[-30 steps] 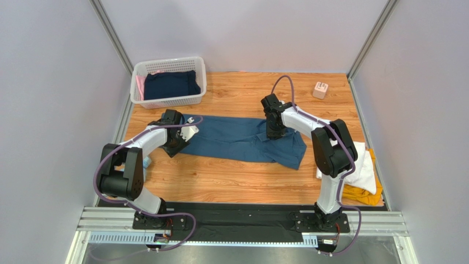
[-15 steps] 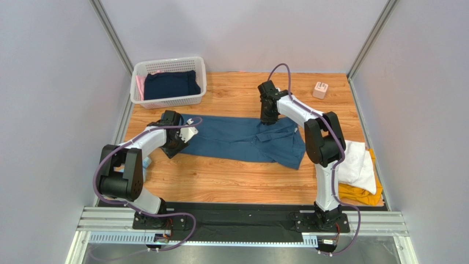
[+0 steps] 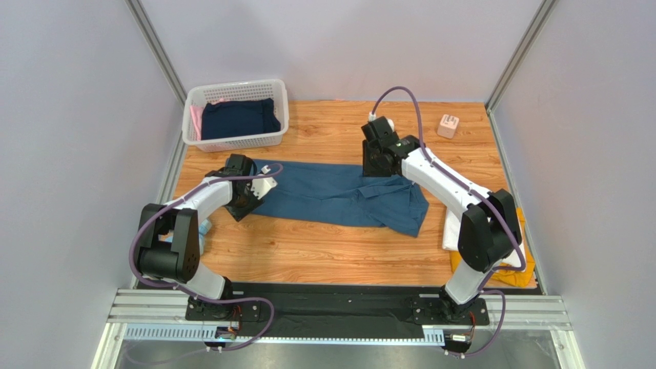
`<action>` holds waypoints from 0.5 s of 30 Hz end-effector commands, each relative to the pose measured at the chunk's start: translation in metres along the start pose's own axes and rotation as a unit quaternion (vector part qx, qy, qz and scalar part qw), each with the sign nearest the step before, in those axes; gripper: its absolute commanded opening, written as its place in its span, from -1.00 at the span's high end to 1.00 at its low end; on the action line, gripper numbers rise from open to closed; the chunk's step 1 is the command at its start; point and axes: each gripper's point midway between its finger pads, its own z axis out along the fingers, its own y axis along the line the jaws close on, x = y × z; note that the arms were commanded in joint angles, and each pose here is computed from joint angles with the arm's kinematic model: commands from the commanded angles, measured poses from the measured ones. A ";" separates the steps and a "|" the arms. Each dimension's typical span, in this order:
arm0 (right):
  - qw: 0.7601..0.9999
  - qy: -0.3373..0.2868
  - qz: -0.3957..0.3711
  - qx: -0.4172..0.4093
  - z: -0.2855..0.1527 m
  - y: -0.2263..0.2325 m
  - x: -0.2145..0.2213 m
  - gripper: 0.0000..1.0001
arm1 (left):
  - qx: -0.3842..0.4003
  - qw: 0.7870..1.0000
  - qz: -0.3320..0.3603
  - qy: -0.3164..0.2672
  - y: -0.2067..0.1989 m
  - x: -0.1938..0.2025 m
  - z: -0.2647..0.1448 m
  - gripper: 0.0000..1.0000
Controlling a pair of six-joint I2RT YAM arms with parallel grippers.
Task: Fold and stack the t-shirts
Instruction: Fold the other side of the tshirt into a rectangle
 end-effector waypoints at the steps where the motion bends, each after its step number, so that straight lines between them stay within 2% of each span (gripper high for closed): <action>1: 0.999 0.050 -0.011 -0.003 0.020 0.007 0.055 0.36 | -0.006 1.000 0.002 -0.012 0.004 -0.003 -0.005 -0.03; 6: 0.996 0.084 -0.016 0.007 0.039 0.009 0.087 0.49 | -0.009 1.000 0.003 -0.013 0.006 -0.005 -0.006 -0.03; 15: 0.996 0.087 -0.019 0.020 0.053 0.008 0.091 0.56 | -0.008 1.000 0.003 -0.012 0.006 -0.005 -0.005 -0.03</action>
